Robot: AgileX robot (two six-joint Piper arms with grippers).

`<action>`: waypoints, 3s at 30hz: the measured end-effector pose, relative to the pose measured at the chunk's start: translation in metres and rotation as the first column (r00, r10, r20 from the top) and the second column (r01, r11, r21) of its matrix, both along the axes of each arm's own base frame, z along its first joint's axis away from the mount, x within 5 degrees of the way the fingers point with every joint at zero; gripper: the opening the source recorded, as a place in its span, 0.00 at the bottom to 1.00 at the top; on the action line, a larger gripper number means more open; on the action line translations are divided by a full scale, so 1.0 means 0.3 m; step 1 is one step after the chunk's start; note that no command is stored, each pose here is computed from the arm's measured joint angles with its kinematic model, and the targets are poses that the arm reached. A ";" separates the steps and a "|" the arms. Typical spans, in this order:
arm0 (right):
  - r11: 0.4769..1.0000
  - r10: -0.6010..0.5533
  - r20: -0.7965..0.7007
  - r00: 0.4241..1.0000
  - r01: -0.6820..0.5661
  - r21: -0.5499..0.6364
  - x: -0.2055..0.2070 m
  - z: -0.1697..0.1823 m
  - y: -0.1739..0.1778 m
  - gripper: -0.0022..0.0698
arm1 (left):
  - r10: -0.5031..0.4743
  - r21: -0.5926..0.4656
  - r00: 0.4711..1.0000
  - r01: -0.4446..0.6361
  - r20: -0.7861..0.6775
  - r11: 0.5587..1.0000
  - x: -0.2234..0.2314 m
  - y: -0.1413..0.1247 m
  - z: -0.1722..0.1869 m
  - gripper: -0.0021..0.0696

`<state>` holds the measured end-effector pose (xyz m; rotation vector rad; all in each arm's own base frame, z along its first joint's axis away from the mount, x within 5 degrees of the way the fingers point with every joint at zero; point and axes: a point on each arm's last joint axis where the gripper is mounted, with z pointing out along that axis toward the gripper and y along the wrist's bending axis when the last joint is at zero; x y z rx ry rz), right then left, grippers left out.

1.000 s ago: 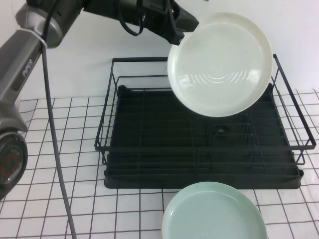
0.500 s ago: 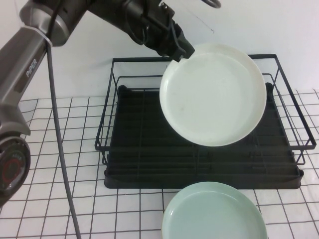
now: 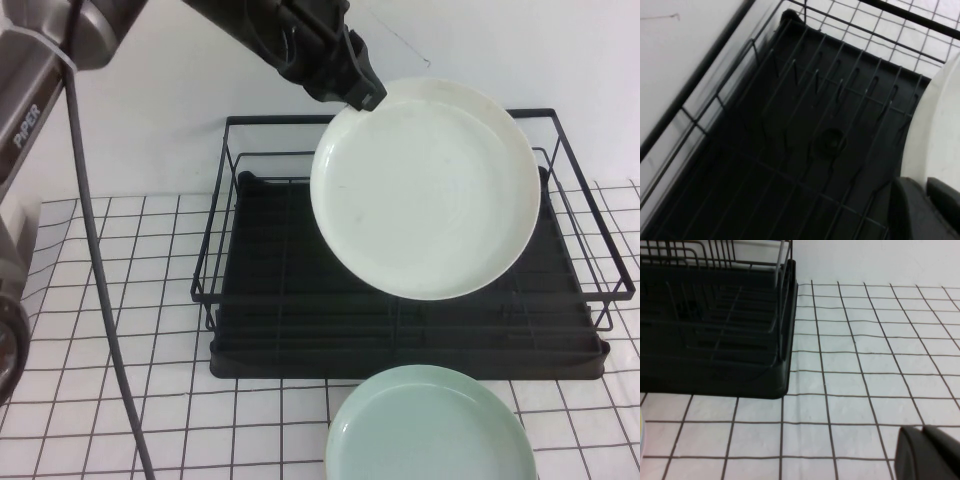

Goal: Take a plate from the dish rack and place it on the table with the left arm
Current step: Place the plate from the table

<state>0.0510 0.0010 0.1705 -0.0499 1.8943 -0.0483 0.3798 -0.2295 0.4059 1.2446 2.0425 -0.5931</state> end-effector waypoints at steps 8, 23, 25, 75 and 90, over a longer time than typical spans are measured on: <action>1.000 0.000 0.000 1.000 0.000 0.000 0.000 0.000 0.000 0.03 | -0.032 0.034 0.997 0.030 0.071 0.999 -0.142 -0.070 0.101 0.03; 1.000 0.000 0.000 1.000 0.000 0.000 0.000 0.000 0.000 0.03 | 0.032 0.053 0.999 -0.033 0.032 0.998 -0.393 0.045 0.141 0.03; 1.000 0.000 0.000 1.000 0.000 0.000 0.000 0.000 0.000 0.03 | 0.051 0.028 0.999 -0.051 0.019 0.998 -0.425 0.064 0.107 0.03; 1.000 0.000 0.000 1.000 0.000 0.000 0.000 0.000 0.000 0.03 | 0.318 0.045 0.882 -0.323 -0.349 0.945 -0.396 0.038 -0.641 0.03; 1.000 0.000 0.000 1.000 0.000 0.000 0.000 0.000 0.000 0.03 | 0.301 0.041 0.870 -0.310 -0.391 0.950 -0.390 0.020 -0.683 0.03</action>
